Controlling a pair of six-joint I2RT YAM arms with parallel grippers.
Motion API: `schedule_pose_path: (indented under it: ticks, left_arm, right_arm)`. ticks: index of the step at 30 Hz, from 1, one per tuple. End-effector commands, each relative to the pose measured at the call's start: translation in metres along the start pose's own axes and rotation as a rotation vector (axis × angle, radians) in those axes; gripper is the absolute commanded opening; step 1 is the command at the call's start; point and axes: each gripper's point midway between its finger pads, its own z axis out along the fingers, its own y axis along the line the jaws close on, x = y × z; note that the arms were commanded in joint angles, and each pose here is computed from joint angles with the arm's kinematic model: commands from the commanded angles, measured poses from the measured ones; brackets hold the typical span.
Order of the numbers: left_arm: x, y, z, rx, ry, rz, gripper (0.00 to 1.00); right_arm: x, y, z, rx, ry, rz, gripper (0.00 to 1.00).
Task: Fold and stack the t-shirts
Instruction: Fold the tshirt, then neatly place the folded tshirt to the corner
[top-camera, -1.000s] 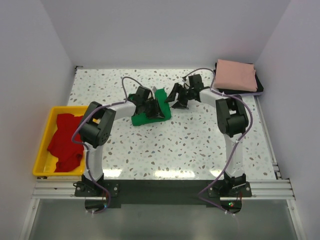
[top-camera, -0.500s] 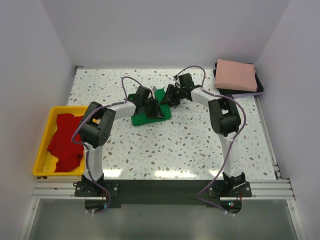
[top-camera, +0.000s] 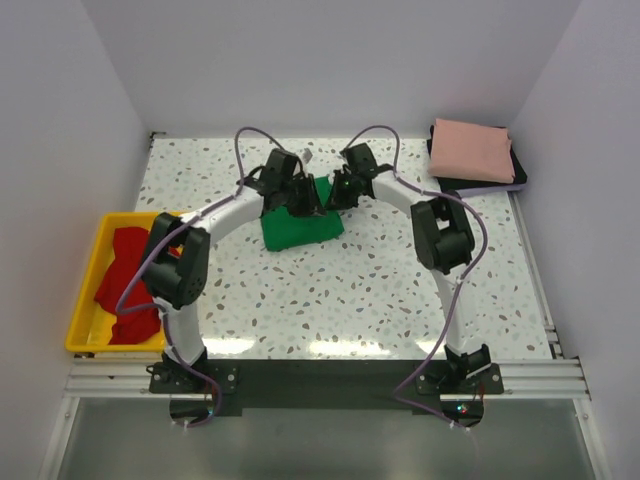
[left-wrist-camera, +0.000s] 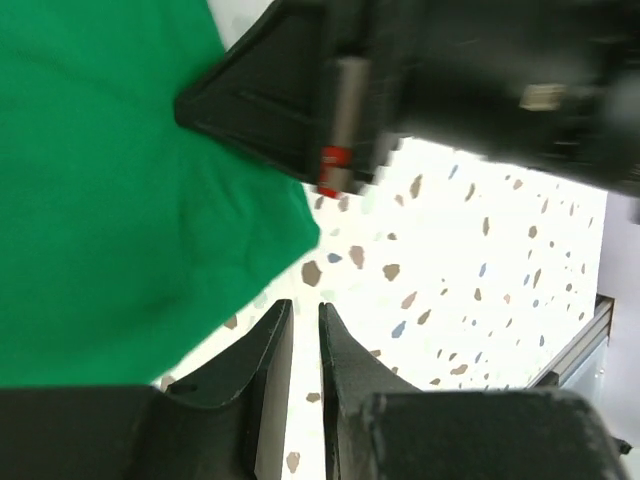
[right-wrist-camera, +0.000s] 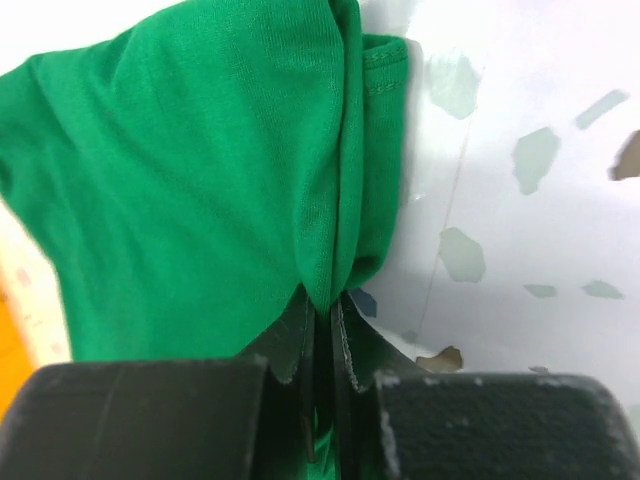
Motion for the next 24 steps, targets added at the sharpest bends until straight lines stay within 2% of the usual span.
schedule_pose_path:
  ticks: [1, 4, 8, 12, 16, 18, 19, 24]
  left_arm:
    - [-0.042, -0.025, -0.058, -0.010, -0.138, 0.116, 0.22]
    - [-0.043, -0.011, -0.080, -0.046, -0.165, 0.131, 0.22]
    - [-0.040, 0.005, -0.111, -0.078, -0.211, 0.146, 0.22]
    - [-0.021, 0.028, -0.124, -0.131, -0.207, 0.158, 0.22]
    - [0.006, 0.036, -0.124, -0.105, -0.174, 0.160, 0.22]
    - [0.021, 0.042, -0.122, -0.102, -0.144, 0.161, 0.21]
    - [0.031, 0.050, -0.123, -0.124, -0.112, 0.196, 0.21]
    - [0.039, 0.058, -0.127, -0.141, -0.094, 0.239, 0.21]
  right_arm:
    - [0.007, -0.070, -0.008, 0.342, 0.015, -0.082, 0.00]
    - [-0.011, -0.081, -0.026, 0.447, 0.010, -0.154, 0.00]
    - [-0.043, -0.083, -0.047, 0.467, -0.044, -0.229, 0.00]
    - [-0.074, -0.094, -0.069, 0.519, -0.100, -0.301, 0.00]
    - [-0.113, -0.120, -0.098, 0.605, -0.153, -0.338, 0.00]
    - [-0.133, -0.128, -0.115, 0.642, -0.176, -0.387, 0.00]
    - [-0.158, -0.132, -0.139, 0.697, -0.220, -0.453, 0.00]
    - [-0.191, -0.135, -0.173, 0.733, -0.296, -0.490, 0.00]
